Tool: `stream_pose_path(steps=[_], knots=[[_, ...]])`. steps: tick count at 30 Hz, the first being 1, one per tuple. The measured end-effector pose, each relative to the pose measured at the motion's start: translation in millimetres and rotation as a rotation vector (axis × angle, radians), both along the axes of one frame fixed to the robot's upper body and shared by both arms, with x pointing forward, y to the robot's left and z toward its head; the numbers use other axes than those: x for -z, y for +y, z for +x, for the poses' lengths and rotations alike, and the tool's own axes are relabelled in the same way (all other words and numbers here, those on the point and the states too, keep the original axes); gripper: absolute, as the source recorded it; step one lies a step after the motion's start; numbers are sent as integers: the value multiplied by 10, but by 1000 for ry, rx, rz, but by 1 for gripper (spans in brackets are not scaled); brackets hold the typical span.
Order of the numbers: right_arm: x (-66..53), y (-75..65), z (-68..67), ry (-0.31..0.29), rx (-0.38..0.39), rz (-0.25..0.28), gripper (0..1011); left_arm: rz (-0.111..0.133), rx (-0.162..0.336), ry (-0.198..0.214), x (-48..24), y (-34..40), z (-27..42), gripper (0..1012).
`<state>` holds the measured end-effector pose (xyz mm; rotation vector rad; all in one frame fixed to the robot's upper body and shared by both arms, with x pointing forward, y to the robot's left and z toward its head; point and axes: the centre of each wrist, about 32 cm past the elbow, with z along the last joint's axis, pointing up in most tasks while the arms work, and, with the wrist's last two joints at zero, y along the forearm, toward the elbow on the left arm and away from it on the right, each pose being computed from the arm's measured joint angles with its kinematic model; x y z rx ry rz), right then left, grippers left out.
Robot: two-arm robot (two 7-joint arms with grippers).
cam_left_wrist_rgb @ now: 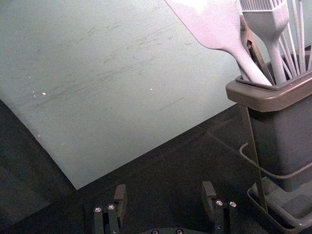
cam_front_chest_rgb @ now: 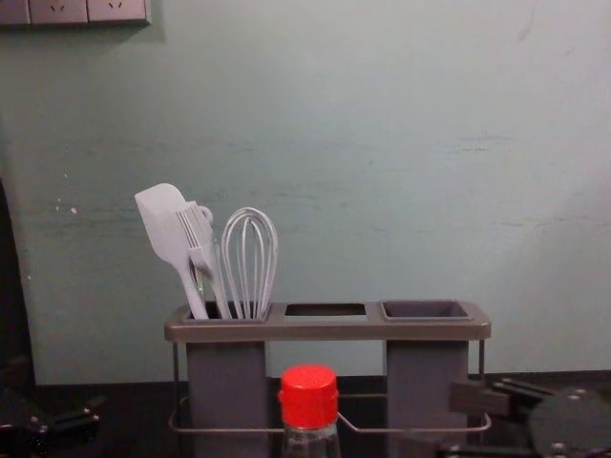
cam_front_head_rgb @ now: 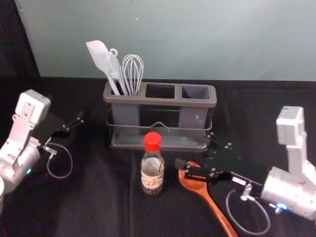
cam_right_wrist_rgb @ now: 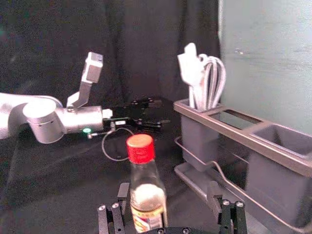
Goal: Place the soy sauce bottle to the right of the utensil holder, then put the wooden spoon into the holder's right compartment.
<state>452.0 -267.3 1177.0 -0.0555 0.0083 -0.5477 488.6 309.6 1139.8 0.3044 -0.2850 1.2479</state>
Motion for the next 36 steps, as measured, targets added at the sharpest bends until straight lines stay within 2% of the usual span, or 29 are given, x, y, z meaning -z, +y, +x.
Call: stream_pose_path(steps=[7,16,29,36], knots=[[-37,165,32,-14,-48,-23,1004,0,0,0,0,0,0,1005],[-79,278,28,-21,-80,-25,1004,0,0,0,0,0,0,1005],[-80,488,199,-16,-88,1,1004,0,0,0,0,0,0,1005],[-74,553,237,-15,-95,1,1004,0,0,0,0,0,0,1005]])
